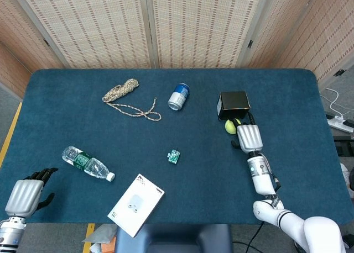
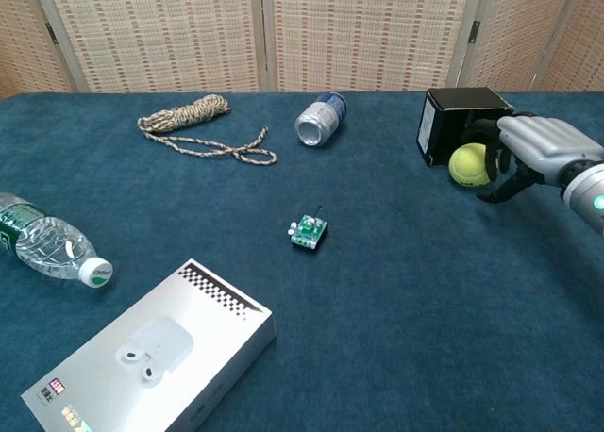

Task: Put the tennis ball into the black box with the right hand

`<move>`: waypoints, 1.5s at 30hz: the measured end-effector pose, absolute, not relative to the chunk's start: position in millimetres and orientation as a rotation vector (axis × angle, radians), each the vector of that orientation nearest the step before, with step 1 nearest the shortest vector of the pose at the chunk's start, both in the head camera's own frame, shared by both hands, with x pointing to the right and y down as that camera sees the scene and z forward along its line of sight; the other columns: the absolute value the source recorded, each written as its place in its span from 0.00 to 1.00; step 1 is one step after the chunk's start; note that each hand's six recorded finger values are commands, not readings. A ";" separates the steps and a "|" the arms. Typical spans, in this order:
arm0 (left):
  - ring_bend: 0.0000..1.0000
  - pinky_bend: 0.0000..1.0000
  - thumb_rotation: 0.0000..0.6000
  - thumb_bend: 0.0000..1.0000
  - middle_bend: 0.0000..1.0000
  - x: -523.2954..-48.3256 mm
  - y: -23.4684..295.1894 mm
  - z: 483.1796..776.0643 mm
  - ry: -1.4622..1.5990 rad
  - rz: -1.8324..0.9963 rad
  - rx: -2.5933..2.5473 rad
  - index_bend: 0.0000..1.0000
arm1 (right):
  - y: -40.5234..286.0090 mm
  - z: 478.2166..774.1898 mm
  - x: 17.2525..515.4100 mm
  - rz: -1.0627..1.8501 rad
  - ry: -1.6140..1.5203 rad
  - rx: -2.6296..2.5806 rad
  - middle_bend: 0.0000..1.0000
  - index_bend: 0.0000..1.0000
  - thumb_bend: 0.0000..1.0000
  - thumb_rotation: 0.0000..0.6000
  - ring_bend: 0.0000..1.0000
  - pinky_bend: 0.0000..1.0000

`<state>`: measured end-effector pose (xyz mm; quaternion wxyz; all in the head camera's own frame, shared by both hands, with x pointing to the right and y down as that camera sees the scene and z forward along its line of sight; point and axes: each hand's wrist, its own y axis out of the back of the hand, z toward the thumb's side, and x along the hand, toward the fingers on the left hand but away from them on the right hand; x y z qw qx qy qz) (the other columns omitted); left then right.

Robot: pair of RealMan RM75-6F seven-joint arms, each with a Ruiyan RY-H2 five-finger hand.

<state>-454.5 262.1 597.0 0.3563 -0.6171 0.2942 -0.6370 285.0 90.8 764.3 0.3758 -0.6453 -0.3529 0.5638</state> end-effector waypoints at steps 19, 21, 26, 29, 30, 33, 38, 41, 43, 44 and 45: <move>0.37 0.56 1.00 0.33 0.39 -459.4 262.0 601.9 0.748 -1.677 -1.581 0.27 | 72.8 779.3 281.7 1.454 -0.897 -1.642 0.57 0.23 0.19 1.00 0.48 0.02; 0.37 0.56 1.00 0.33 0.39 -460.1 262.2 602.4 0.747 -1.681 -1.579 0.27 | 70.6 780.0 281.6 1.457 -0.897 -1.637 0.57 0.23 0.19 1.00 0.48 0.02; 0.37 0.56 1.00 0.33 0.39 -461.3 262.7 604.5 0.741 -1.692 -1.578 0.27 | 66.9 781.6 280.7 1.460 -0.907 -1.631 0.56 0.23 0.19 1.00 0.48 0.15; 0.37 0.56 1.00 0.33 0.39 -461.7 262.6 605.1 0.741 -1.695 -1.578 0.27 | 66.2 780.9 280.0 1.454 -0.911 -1.624 0.55 0.23 0.19 1.00 0.46 0.18; 0.37 0.56 1.00 0.33 0.39 -461.7 262.5 605.0 0.742 -1.694 -1.578 0.27 | 66.2 780.6 279.8 1.451 -0.912 -1.621 0.54 0.23 0.19 1.00 0.45 0.19; 0.37 0.56 1.00 0.33 0.39 -461.3 262.4 604.7 0.744 -1.691 -1.579 0.27 | 67.0 779.4 278.1 1.439 -0.913 -1.617 0.52 0.23 0.19 1.00 0.40 0.20; 0.37 0.56 1.00 0.33 0.39 -461.0 262.4 603.9 0.748 -1.687 -1.581 0.27 | 69.7 778.5 276.2 1.430 -0.911 -1.612 0.51 0.25 0.19 1.00 0.38 0.31; 0.37 0.56 1.00 0.33 0.39 -461.1 262.3 603.1 0.753 -1.684 -1.581 0.27 | 71.1 778.3 275.5 1.430 -0.906 -1.604 0.51 0.30 0.19 1.00 0.39 0.34; 0.37 0.56 1.00 0.33 0.39 -461.4 262.3 602.5 0.755 -1.684 -1.581 0.27 | 71.8 777.4 275.0 1.427 -0.904 -1.593 0.52 0.33 0.19 1.00 0.40 0.35; 0.37 0.56 1.00 0.33 0.39 -461.5 262.4 602.3 0.756 -1.684 -1.581 0.27 | 72.2 776.9 274.7 1.425 -0.904 -1.588 0.52 0.33 0.19 1.00 0.40 0.35; 0.37 0.56 1.00 0.33 0.39 -461.6 262.4 602.2 0.756 -1.683 -1.581 0.27 | 72.8 776.5 274.4 1.423 -0.903 -1.585 0.52 0.34 0.19 1.00 0.40 0.35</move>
